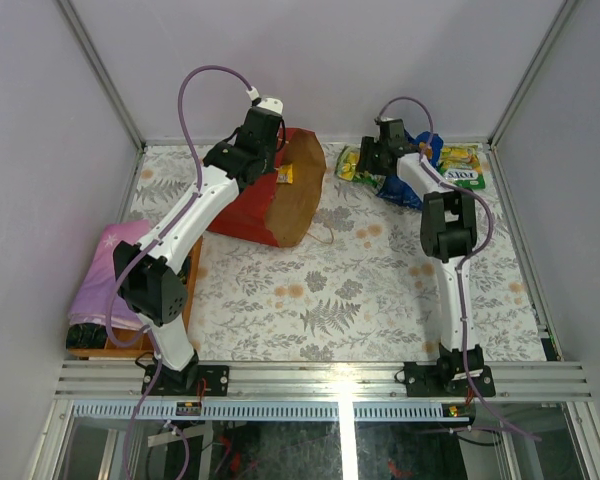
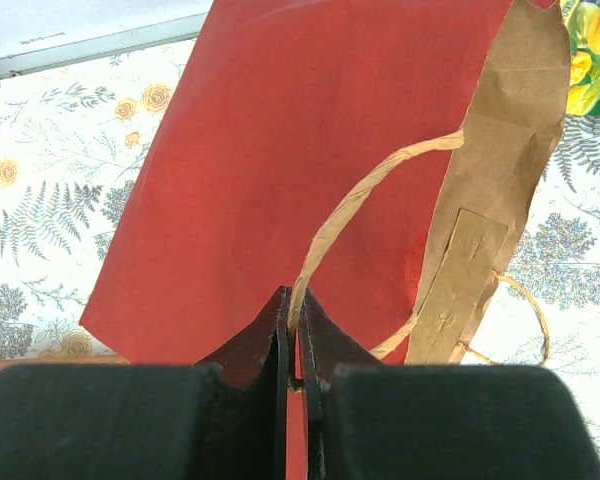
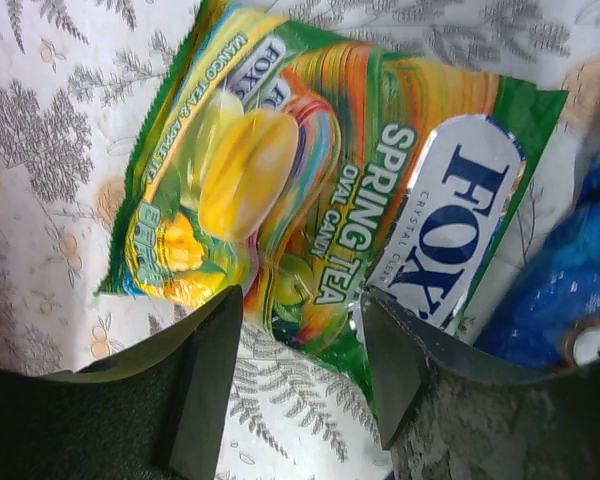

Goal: Take the snacks out of the paper bag
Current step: Place the snack at the center of the board, then take out the snack from the paper bag, then place the snack at the center of the board.

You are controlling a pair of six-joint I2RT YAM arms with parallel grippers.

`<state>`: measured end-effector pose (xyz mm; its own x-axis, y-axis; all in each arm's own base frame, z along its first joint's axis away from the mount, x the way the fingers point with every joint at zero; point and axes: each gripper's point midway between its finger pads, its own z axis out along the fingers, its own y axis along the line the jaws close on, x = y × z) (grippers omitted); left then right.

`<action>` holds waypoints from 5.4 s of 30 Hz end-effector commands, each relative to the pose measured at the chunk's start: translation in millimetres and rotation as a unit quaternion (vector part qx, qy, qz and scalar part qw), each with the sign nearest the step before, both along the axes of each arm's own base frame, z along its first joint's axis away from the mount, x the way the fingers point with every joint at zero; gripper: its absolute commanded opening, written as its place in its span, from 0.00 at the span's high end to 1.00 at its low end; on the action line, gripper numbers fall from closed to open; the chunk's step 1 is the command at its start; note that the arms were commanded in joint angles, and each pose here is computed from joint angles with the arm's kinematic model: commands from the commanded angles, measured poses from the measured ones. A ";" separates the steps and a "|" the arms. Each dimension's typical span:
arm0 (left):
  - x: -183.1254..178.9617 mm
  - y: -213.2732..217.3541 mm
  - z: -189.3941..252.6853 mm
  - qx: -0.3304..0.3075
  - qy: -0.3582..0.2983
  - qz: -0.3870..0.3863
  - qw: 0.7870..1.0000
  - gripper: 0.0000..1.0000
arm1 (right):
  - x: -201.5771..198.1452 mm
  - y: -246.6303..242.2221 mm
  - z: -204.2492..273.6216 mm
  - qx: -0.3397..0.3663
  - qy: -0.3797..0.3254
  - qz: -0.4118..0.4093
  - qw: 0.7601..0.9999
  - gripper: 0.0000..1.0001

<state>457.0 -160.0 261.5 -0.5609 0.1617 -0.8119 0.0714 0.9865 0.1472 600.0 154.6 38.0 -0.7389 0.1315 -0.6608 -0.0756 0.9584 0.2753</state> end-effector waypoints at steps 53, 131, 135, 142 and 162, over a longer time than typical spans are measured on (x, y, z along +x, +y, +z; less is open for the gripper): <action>1.3 -9.0 -2.1 -0.003 0.006 -0.013 1.000 0.94 | -64.5 217.7 41.4 0.374 -0.002 -0.202 0.905 0.21; -7.8 -32.1 -12.4 0.013 0.014 -0.042 0.999 0.93 | -259.6 -296.6 93.4 -0.148 -0.098 -0.581 0.795 1.00; -7.5 -32.5 -13.5 0.013 0.015 -0.043 0.999 0.92 | -251.0 -300.5 86.3 -0.153 -0.101 -0.589 0.787 1.00; -7.6 -31.5 -13.3 0.016 0.015 -0.041 0.999 0.92 | -215.4 -303.5 81.8 -0.145 -0.108 -0.592 0.785 1.00; -7.4 -23.8 -7.7 0.028 0.006 -0.029 0.999 0.92 | -99.3 -272.8 104.8 0.009 -0.187 -0.531 0.827 0.41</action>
<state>450.7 -188.4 233.5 -0.5958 0.2422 -0.7657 0.1487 0.9702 0.1912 466.6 -130.2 87.9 -0.0790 0.5626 -0.8229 0.8346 0.4888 0.2540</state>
